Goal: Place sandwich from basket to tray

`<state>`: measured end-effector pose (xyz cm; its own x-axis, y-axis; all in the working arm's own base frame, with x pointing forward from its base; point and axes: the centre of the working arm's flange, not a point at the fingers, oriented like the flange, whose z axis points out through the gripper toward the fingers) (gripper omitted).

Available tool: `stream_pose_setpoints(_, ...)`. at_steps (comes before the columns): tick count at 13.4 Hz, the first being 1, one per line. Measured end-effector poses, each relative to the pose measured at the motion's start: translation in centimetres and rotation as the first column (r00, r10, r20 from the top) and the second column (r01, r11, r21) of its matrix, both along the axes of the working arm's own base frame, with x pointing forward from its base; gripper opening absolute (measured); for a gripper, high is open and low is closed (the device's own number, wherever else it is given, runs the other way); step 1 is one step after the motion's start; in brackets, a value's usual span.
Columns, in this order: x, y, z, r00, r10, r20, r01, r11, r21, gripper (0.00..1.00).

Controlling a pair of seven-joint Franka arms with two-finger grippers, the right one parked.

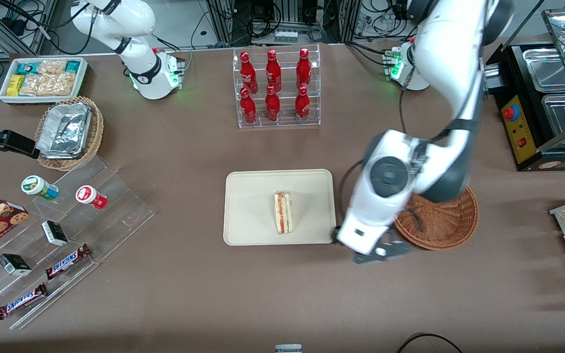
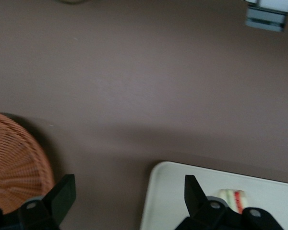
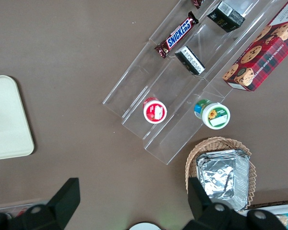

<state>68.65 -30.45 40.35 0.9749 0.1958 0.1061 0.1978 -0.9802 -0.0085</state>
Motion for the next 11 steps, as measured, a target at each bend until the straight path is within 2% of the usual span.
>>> stream_pose_setpoints(3, 1.2, 6.7, 1.4, 1.000, -0.002, -0.018, 0.002, 1.000, 0.018, 1.00)
stream_pose_setpoints(5, 1.0, 11.4, 3.7, 0.998, -0.018, -0.064, 0.021, 0.999, 0.039, 1.00)
stream_pose_setpoints(7, -0.2, 15.4, 7.1, 0.992, -0.052, -0.119, 0.059, 0.997, 0.053, 1.00)
stream_pose_setpoints(11, -4.1, 20.8, 13.7, 0.967, -0.121, -0.225, 0.135, 0.990, 0.046, 1.00)
